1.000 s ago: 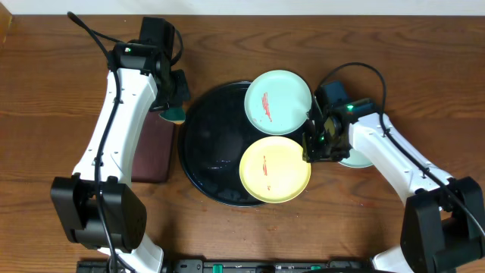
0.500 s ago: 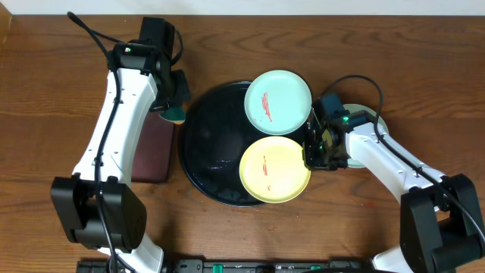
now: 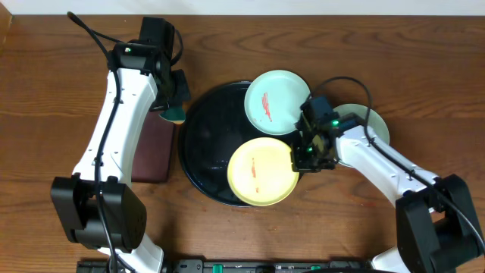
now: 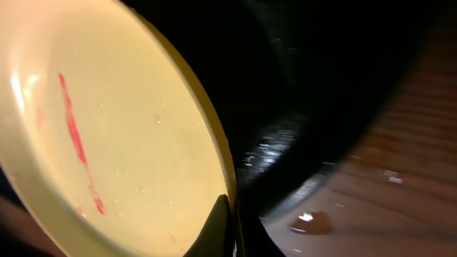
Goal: Clean dirty plates on tray and stack at the side
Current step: 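Grasp the yellow plate rim with the right gripper and tilt it, then scrub the tilted yellow plate with the sponge in the left gripper, then continue scrubbing the yellow plate face with the left gripper's sponge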
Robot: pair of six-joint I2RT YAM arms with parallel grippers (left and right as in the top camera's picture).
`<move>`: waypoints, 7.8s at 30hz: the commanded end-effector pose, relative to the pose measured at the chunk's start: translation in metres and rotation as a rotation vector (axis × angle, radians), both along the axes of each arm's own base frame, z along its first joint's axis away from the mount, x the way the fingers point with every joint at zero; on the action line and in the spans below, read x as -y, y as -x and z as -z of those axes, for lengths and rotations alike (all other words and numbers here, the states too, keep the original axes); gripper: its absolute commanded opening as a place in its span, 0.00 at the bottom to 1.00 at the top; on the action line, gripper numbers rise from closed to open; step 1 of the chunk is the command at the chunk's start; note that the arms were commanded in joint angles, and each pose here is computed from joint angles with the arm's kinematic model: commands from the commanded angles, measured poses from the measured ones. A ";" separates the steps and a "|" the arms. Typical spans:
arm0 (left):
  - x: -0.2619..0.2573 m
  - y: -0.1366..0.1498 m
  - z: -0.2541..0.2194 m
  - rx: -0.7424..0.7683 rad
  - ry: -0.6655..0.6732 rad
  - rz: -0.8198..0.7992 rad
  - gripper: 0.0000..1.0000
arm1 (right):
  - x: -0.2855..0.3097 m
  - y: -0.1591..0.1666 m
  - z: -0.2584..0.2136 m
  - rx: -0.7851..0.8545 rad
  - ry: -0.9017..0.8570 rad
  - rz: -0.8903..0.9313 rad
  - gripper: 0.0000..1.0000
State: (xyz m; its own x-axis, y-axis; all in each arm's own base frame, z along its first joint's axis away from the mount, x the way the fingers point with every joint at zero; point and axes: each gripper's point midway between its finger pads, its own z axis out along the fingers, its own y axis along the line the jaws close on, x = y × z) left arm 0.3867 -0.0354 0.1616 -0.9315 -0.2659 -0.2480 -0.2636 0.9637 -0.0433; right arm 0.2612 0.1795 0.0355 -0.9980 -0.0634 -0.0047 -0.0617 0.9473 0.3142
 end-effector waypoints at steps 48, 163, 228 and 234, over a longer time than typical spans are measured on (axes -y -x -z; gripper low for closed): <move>0.027 0.015 0.032 -0.059 -0.007 0.065 0.08 | -0.074 -0.034 0.031 -0.043 -0.003 0.049 0.17; 0.099 0.032 0.155 0.115 -0.014 0.485 0.07 | -0.076 -0.034 0.036 -0.091 0.013 0.041 0.01; 0.145 0.128 0.156 -0.172 0.354 0.840 0.08 | -0.076 -0.034 0.036 -0.094 0.001 0.039 0.01; 0.128 0.094 0.162 -0.079 0.212 0.755 0.08 | -0.076 -0.034 0.036 -0.095 0.002 0.039 0.01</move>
State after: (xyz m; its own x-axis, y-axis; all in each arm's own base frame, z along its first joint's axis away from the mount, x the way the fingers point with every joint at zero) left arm 0.2833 -0.1758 0.0080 -0.8789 0.4376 -0.1900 0.4768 0.8190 -0.3193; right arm 0.2909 0.2559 0.0039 -0.9955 -0.0203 0.0926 0.0106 0.9469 0.3215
